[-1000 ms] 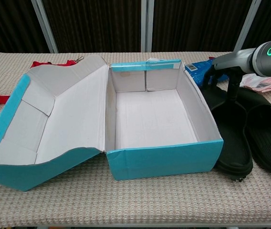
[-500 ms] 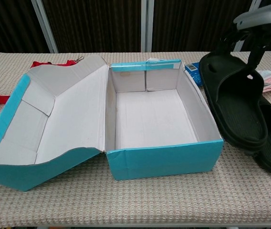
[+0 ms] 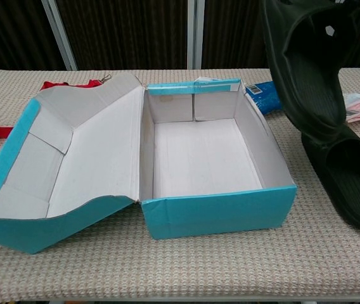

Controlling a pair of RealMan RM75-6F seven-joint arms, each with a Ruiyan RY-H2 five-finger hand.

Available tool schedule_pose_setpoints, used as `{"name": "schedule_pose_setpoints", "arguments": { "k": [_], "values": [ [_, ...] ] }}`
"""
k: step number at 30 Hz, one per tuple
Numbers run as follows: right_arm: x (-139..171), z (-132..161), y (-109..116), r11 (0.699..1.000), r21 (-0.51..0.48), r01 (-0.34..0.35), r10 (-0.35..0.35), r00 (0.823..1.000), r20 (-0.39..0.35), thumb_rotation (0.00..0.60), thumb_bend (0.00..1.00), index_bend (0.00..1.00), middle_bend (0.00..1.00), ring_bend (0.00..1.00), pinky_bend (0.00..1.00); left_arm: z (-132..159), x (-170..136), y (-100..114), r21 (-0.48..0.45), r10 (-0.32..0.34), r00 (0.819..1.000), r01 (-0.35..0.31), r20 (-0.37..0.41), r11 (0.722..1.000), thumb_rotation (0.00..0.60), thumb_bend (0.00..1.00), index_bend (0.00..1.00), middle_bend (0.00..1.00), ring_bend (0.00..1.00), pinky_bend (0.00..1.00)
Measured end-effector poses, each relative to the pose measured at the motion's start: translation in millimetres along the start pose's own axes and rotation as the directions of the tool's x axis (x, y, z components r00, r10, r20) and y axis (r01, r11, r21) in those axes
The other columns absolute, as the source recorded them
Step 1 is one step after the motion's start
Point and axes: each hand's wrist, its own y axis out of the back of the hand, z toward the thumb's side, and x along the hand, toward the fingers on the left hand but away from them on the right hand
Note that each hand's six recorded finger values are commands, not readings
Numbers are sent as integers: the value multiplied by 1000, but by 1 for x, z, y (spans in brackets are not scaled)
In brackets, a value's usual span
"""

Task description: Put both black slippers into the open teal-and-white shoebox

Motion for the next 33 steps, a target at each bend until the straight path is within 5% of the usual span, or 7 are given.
{"name": "schedule_pose_setpoints", "arguments": {
  "k": [7,14,33],
  "values": [
    [-15,17,-28,982,-189,3,-24,994,-106,600,160,484,411,130,122,-1,1,0,0,-2,1000,2,-2,1000,600,117,155,159,107,176],
    [-33,31,-68,918,-391,-65,-1,986,-166,600,156,485,411,130,130,-3,1,0,-5,-1,1000,1,-8,1000,600,117,155,159,106,175],
    [-70,60,-144,841,-516,-162,70,979,-193,600,156,486,411,131,158,-12,0,-1,-33,3,1000,-4,-13,999,600,117,155,159,106,176]
  ]
}}
